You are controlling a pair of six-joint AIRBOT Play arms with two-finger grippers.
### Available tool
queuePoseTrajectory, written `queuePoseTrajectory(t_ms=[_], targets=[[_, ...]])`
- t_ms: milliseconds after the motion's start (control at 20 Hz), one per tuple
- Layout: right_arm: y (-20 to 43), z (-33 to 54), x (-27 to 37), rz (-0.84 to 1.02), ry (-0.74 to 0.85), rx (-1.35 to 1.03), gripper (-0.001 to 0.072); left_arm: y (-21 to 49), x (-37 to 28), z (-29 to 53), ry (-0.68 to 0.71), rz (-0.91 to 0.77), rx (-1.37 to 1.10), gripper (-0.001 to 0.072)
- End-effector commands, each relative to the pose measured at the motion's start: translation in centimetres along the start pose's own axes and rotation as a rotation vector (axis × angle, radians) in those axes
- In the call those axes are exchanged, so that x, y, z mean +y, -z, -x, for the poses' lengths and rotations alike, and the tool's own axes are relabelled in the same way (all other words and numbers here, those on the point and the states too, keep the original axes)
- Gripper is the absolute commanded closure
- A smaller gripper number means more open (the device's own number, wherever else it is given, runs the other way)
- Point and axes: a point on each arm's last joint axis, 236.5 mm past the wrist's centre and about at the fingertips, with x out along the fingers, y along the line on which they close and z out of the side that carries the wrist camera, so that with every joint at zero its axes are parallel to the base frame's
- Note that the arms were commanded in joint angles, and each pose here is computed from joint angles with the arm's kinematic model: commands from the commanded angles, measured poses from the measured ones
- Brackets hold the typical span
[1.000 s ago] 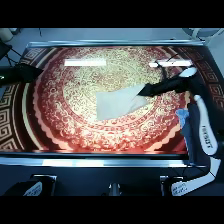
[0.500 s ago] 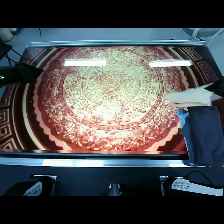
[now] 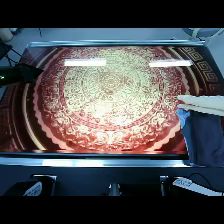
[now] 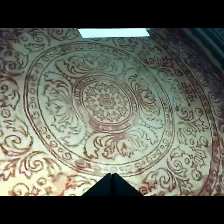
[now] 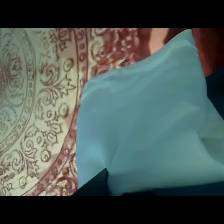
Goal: Fold the shirts.
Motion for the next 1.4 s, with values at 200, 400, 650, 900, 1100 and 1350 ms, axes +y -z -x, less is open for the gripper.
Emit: queuePoseTrajectory(t_ms=[200,400,650,900,1100,1350], targets=[[11.6,3.8,-7.1,-0.085,0.425,0.42,0.0692,-0.1,0.0,0.0,-0.001,0.0,-0.003,0.0684],[18.7,2.6,-9.2,-0.152,0.488,0.579,0.0692,0.0,0.0,0.0,0.0,0.0,0.0,0.0685],[23.8,-0.9,-10.7,-0.193,0.49,0.623,0.0676,0.0,0.0,0.0,0.001,0.005,0.0,0.0685],[18.2,0.1,-12.8,-0.031,0.573,0.46,0.0011,-1.1,-2.6,0.7,0.095,0.056,-0.037,0.0685],[0.8,4.2,-7.8,0.408,0.687,0.012,0.0014,-6.1,-1.0,2.5,-0.079,-0.085,-0.147,0.0686],[-5.7,-3.8,14.8,0.862,0.407,-0.237,0.0019,-0.4,10.3,-1.9,-0.563,-0.096,0.271,0.0366]])
